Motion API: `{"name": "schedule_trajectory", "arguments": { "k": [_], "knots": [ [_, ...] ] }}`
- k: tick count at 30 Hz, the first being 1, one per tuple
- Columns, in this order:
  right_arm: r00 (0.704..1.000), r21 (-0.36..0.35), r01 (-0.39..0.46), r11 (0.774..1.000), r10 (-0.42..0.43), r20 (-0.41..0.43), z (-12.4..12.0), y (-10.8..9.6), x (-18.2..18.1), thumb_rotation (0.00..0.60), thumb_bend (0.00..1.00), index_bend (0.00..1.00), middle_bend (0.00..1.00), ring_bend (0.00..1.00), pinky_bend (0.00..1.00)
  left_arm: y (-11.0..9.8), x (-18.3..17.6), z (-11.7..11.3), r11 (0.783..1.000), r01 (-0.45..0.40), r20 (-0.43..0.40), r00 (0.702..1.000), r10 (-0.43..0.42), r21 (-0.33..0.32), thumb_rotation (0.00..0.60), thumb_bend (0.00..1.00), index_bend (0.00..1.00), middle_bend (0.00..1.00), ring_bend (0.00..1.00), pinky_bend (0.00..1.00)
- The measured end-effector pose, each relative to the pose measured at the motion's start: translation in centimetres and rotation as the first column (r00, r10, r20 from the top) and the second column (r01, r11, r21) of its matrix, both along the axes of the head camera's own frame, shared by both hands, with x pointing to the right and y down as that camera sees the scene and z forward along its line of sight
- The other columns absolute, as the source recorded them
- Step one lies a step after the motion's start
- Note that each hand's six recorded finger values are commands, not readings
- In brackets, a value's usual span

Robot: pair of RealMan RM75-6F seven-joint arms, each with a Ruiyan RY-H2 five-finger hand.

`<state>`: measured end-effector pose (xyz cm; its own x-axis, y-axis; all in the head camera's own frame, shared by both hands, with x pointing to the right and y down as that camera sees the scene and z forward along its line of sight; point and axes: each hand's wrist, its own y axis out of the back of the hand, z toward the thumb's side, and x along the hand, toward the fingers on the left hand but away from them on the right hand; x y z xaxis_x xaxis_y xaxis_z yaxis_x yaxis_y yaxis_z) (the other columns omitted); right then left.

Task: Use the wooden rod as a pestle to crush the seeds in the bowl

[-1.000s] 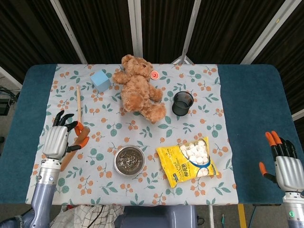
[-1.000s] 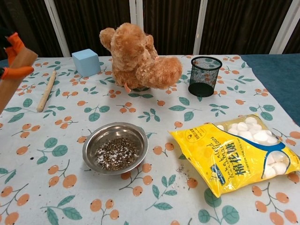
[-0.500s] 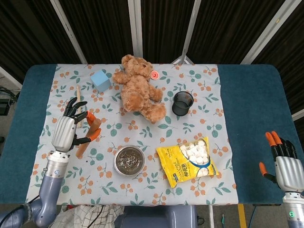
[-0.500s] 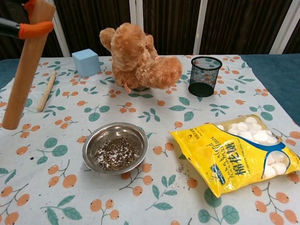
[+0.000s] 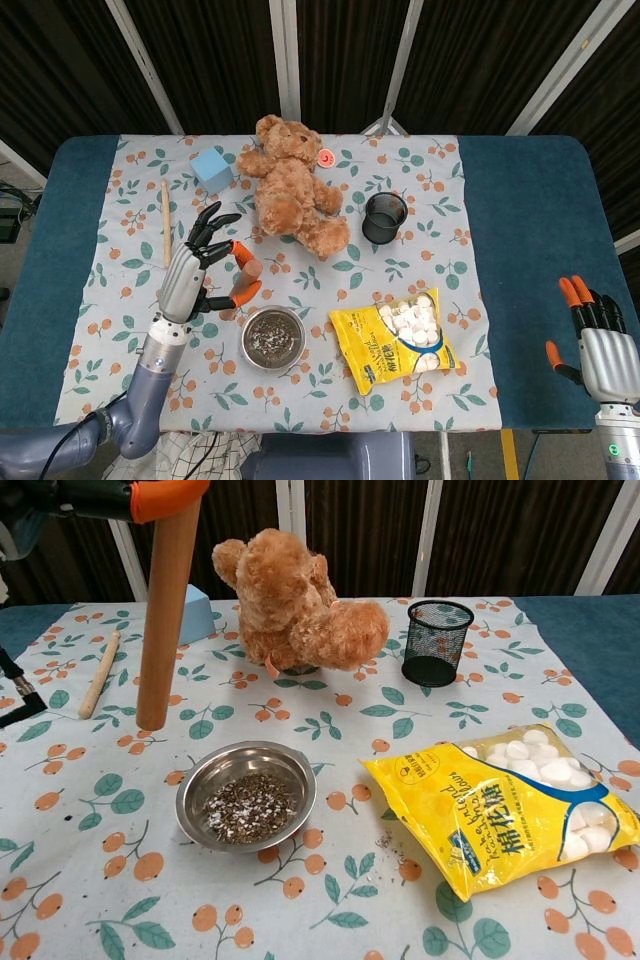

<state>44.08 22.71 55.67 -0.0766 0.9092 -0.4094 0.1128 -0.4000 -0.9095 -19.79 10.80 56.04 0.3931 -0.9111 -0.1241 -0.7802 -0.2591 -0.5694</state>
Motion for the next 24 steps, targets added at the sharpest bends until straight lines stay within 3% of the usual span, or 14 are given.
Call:
{"name": "schedule_trajectory", "arguments": {
  "k": [12,24],
  "knots": [
    [1.0,-0.009,-0.005,1.0,0.005,-0.005,0.3,-0.3,0.0,0.6,0.42,0.0,0.0,0.0,0.0,1.0,2.3,1.4,0.999,-0.032,-0.151,0.988,0.038,0.04,0.6,0.79,0.62,0.71,0.18,0.06],
    [1.0,-0.007,-0.007,1.0,0.007,-0.003,0.3,-0.2,0.0,0.6,0.42,0.0,0.0,0.0,0.0,2.0,3.3,2.8,0.998,-0.054,-0.189,0.98,0.062,0.043,0.6,0.79,0.62,0.71,0.18,0.06]
  ]
}}
